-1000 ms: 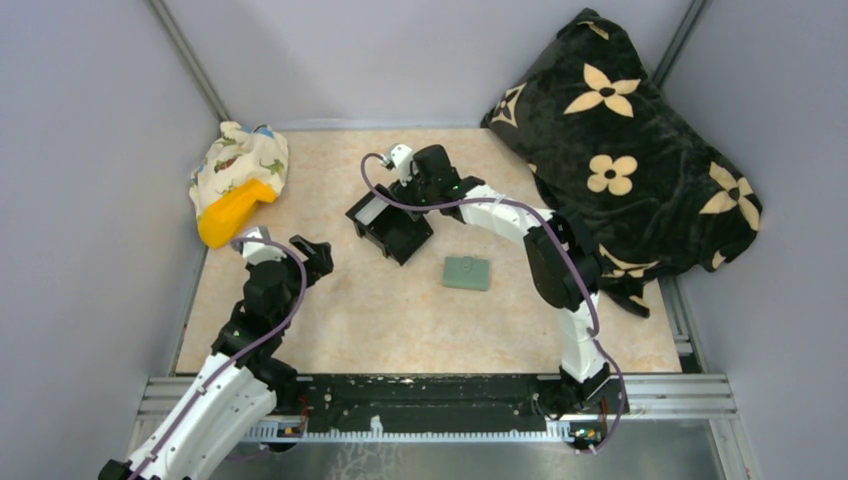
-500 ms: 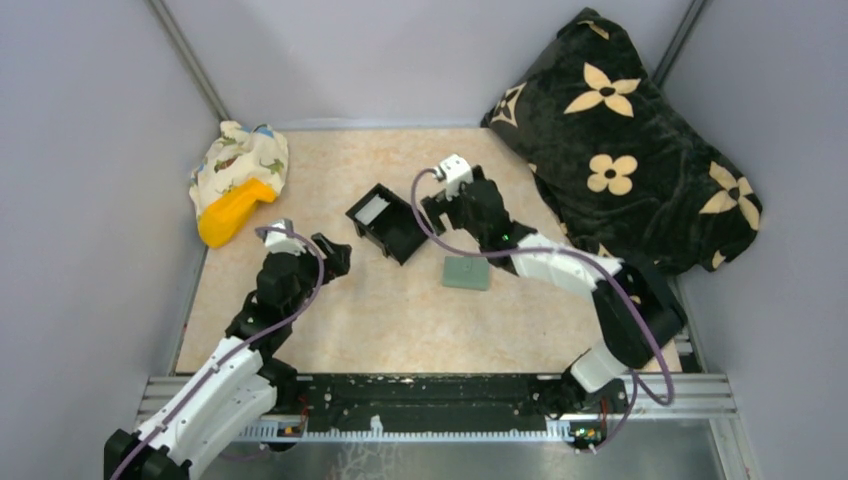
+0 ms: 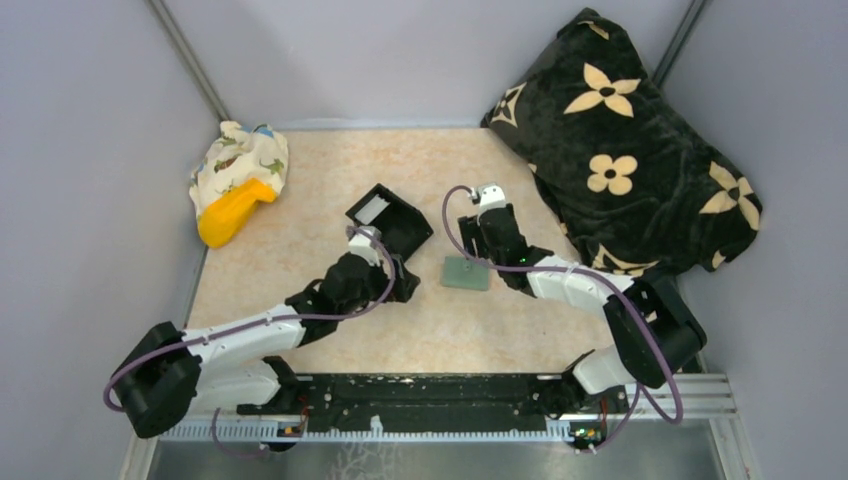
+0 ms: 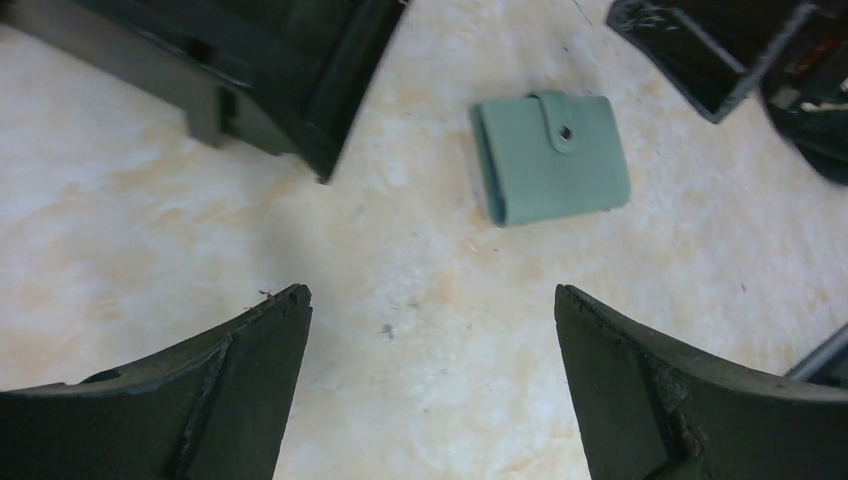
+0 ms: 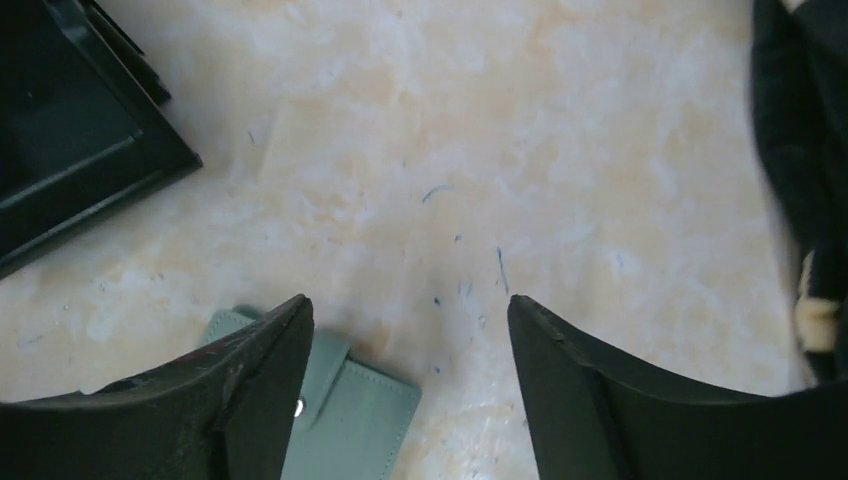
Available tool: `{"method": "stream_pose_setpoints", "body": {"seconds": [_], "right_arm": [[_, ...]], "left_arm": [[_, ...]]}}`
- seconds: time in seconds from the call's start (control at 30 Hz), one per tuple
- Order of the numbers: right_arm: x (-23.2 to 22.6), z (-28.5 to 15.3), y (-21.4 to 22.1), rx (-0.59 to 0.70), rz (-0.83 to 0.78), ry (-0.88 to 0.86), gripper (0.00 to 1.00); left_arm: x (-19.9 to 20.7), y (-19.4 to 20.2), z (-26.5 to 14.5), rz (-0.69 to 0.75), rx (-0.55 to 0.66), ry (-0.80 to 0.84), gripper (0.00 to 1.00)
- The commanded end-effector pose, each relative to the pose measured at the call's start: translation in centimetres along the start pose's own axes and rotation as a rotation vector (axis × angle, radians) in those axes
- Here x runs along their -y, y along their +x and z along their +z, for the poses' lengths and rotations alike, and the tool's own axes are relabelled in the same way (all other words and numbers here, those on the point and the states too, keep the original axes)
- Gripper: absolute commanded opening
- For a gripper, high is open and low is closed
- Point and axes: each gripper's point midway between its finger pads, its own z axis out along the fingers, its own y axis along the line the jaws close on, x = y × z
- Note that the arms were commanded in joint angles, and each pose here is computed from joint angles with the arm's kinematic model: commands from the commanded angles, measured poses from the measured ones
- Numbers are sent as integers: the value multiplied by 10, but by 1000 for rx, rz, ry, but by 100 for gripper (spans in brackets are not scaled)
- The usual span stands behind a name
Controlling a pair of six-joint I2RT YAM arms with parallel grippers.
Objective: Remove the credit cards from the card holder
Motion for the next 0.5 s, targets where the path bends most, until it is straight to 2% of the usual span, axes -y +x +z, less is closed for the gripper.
{"method": "stream_pose_setpoints", "body": {"seconds": [0.0,0.07,0.13,0.4,0.47], "right_arm": [[2,-7,0,11,87,9,60],[7,-4,10,-18,86,34,43],[10,-2,17,-38,94,47,34],[1,2,43,-91,109,-5,26],[-2,-1,54,-114,127,-24,21]], "left_arm": [[37,-7,7,-4,40,73,96],[41,-3,10,5,21,77,96],[42,1,11,16,12,73,96],[43,1,7,39,12,85,97],[41,1,6,36,7,74,98]]}}
